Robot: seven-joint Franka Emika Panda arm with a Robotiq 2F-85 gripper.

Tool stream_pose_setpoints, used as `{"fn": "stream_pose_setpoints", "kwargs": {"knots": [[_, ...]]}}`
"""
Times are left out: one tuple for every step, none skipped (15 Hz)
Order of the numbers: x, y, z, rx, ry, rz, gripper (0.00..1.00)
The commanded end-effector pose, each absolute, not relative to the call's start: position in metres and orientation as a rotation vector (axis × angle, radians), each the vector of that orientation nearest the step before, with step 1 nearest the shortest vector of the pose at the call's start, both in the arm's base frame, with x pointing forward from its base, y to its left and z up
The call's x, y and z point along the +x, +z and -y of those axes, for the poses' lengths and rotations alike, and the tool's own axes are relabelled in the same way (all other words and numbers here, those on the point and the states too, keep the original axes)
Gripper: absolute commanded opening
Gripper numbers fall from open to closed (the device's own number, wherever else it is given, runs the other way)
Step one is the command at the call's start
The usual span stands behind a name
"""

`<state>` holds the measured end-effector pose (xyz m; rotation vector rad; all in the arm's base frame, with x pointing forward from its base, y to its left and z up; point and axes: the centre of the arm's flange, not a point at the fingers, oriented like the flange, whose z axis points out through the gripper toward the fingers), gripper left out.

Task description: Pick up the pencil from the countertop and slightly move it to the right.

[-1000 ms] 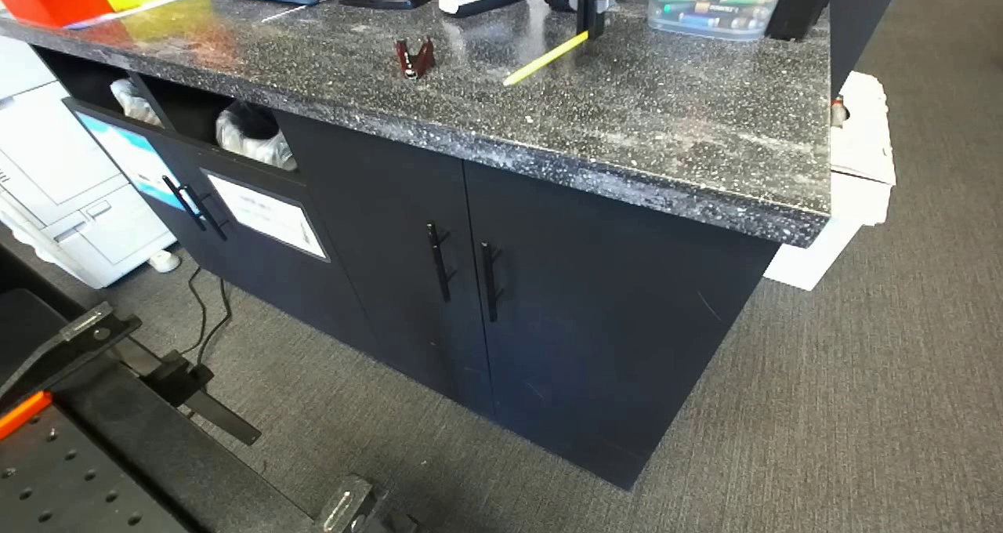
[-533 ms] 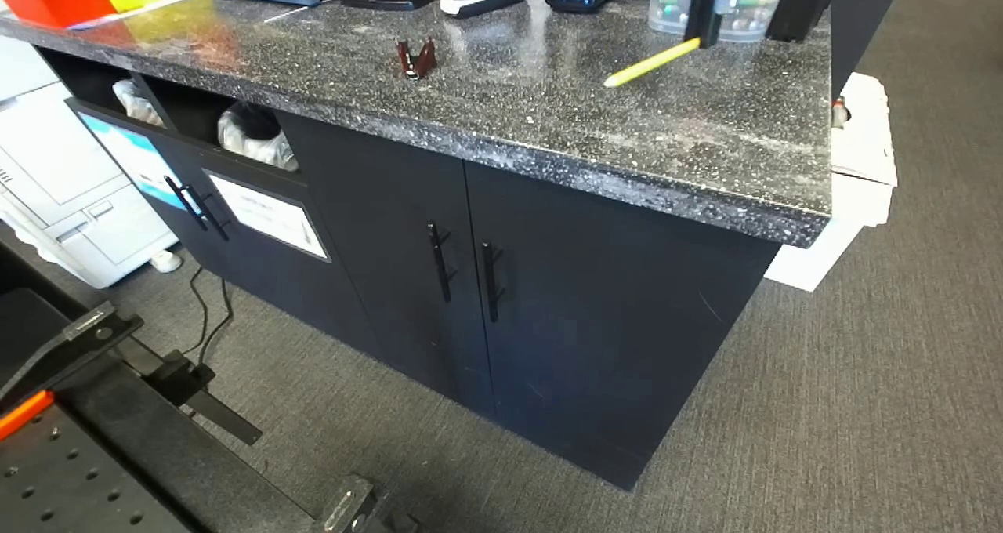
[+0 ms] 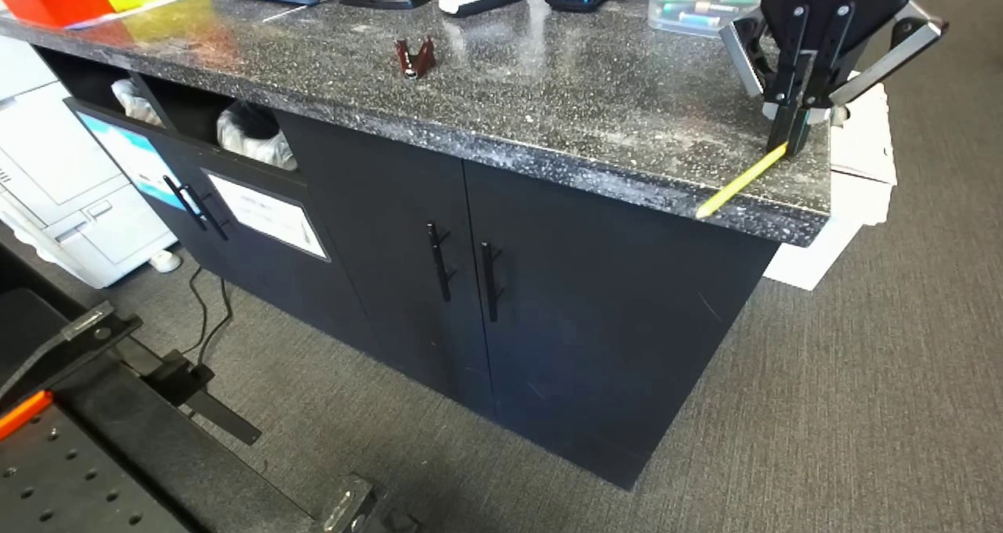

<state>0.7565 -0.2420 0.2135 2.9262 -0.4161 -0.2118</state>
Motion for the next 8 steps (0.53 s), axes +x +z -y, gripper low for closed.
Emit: {"fn": "stream_pose_setpoints", "kwargs": {"knots": [[0.8301,0.2034,0.2546,2.895,-0.183,0.417,0.02],[0.8324,0.2026,0.2539,2.893,-0.172,0.416,0.02],[0.8338,0.2024,0.2525,2.89,-0.166,0.415,0.02],[0.835,0.2034,0.2519,2.884,-0.152,0.416,0.02],[0.8357,0.2041,0.2522,2.873,-0.136,0.42,0.02],[0.8364,0.2047,0.2517,2.867,-0.127,0.425,0.02],[0.837,0.205,0.2511,2.86,-0.119,0.432,0.02],[0.8376,0.205,0.2508,2.858,-0.111,0.439,0.02]]}}
